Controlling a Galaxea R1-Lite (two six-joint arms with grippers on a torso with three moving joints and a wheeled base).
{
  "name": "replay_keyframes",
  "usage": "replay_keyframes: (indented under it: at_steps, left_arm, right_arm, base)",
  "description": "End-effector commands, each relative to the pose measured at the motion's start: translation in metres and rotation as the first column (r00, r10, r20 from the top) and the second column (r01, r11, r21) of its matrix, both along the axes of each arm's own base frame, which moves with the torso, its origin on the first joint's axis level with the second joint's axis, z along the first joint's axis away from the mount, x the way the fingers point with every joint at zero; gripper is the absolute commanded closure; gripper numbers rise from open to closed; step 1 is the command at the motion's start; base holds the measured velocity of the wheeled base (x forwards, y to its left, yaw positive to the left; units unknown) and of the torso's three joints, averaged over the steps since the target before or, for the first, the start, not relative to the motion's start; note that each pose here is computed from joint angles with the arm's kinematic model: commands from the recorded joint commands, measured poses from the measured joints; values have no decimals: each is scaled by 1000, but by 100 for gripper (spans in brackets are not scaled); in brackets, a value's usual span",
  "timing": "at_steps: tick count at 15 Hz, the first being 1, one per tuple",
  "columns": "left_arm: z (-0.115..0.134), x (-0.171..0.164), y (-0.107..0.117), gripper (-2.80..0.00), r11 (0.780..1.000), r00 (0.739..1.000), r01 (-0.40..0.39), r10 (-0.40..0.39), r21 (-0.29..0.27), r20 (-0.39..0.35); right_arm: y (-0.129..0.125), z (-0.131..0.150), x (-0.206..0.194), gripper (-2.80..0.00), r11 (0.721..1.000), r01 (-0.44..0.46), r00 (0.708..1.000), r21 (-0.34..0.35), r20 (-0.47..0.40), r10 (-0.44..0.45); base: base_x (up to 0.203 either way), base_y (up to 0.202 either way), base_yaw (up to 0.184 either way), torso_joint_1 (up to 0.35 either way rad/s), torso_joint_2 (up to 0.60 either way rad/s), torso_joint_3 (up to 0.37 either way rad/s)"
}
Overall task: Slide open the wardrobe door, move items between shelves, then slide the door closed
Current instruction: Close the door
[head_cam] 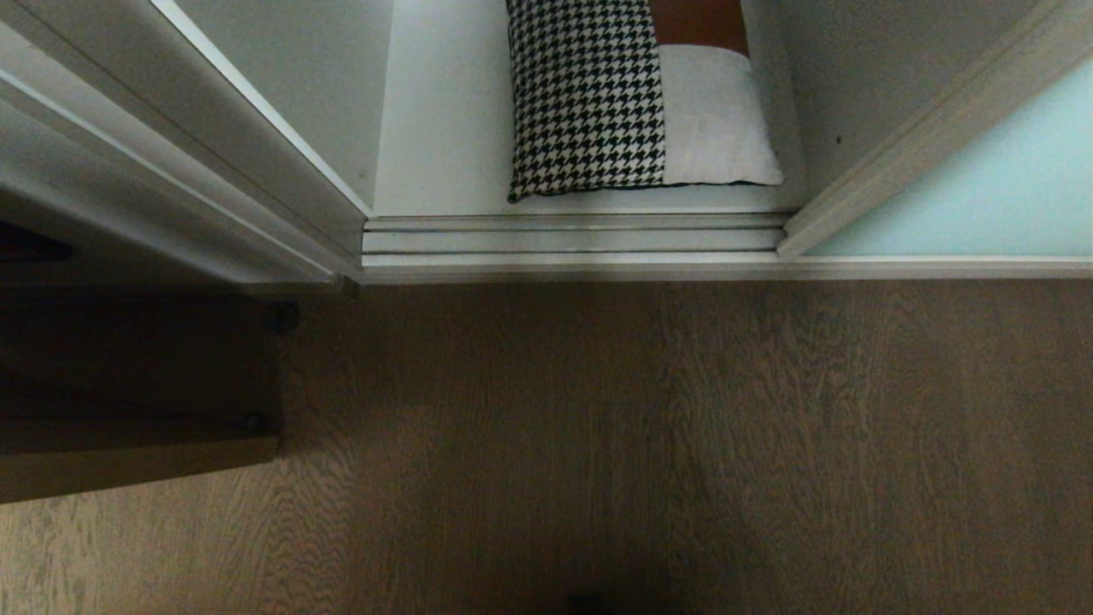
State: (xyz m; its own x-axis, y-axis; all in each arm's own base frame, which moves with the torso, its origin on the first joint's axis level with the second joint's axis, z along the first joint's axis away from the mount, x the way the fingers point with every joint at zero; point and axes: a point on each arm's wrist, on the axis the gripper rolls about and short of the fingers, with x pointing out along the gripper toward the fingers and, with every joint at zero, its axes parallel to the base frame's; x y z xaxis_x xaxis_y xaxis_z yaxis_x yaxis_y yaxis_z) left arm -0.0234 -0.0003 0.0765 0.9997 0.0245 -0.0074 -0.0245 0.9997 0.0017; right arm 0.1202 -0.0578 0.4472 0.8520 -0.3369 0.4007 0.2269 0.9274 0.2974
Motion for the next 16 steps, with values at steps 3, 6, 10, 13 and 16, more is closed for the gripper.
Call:
replay_keyframes:
  at_steps: [3, 6, 10, 13, 16]
  left_arm:
    - [0, 0, 0, 0, 1000, 1000, -2, 2, 0, 0]
    - [0, 0, 0, 0, 1000, 1000, -1, 1, 0, 0]
    - [0, 0, 0, 0, 1000, 1000, -2, 2, 0, 0]
    - [0, 0, 0, 0, 1000, 1000, -2, 2, 0, 0]
    - [0, 0, 0, 0, 1000, 1000, -2, 2, 0, 0]
  right_arm:
    - [25, 1, -23, 0, 994, -110, 994, 7, 11, 110]
    - [38, -2, -33, 0, 977, -210, 978, 24, 5, 210]
    - [52, -8, -45, 0, 936, -351, 936, 38, -18, 351]
    - [58, -10, -46, 0, 904, -425, 904, 48, -30, 426]
    - [64, -9, -48, 0, 859, -508, 860, 61, -20, 510]
  base:
    - [0, 0, 0, 0, 0, 0]
    - [0, 0, 0, 0, 0, 0]
    - [0, 0, 0, 0, 0, 0]
    - [0, 0, 0, 0, 0, 0]
    - [0, 0, 0, 0, 0, 0]
